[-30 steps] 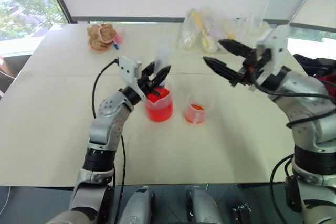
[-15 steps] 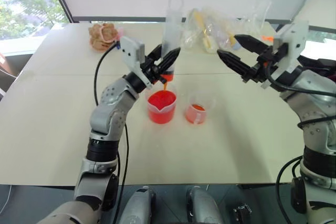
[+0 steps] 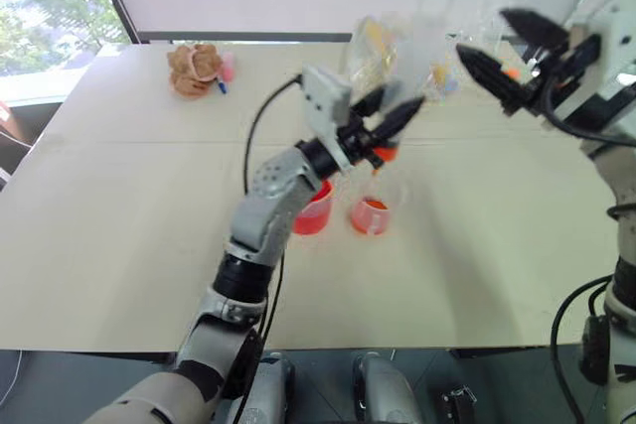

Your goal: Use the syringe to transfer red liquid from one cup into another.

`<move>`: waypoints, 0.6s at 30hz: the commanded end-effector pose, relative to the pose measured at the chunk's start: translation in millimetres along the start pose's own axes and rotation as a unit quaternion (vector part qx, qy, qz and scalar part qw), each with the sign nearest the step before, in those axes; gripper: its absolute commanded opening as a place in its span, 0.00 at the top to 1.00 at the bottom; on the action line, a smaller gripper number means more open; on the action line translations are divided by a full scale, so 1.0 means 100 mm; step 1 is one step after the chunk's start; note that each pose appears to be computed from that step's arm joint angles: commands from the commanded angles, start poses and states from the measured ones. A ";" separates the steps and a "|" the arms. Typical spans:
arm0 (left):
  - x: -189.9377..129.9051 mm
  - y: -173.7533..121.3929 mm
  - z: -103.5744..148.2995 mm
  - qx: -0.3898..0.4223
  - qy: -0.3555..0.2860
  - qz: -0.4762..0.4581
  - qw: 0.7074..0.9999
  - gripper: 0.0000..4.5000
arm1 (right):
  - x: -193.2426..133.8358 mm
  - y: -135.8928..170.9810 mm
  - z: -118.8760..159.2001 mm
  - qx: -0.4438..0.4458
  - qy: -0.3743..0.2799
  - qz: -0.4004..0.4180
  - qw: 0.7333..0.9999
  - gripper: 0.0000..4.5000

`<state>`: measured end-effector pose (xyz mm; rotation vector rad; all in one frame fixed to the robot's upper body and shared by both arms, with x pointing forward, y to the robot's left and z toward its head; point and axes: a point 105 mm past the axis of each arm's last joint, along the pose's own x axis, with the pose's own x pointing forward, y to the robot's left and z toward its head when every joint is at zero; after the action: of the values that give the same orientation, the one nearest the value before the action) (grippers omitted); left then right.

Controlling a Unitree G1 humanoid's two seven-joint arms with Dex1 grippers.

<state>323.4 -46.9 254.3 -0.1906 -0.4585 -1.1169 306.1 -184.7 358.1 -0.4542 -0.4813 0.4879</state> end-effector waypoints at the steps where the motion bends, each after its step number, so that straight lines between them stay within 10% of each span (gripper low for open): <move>1: 0.04 -0.09 0.04 0.027 -0.018 -0.016 0.999 0.69 | 0.02 0.04 0.22 -0.026 -0.034 0.004 0.999 0.30; 18: 0.10 -0.04 0.00 0.031 -0.025 0.015 0.999 0.69 | -0.31 -0.10 0.12 -0.088 0.059 0.020 0.994 0.30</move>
<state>329.0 -55.1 240.4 -0.1695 -0.4577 -1.0680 298.5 -210.3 344.4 -0.6234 -0.3344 0.4437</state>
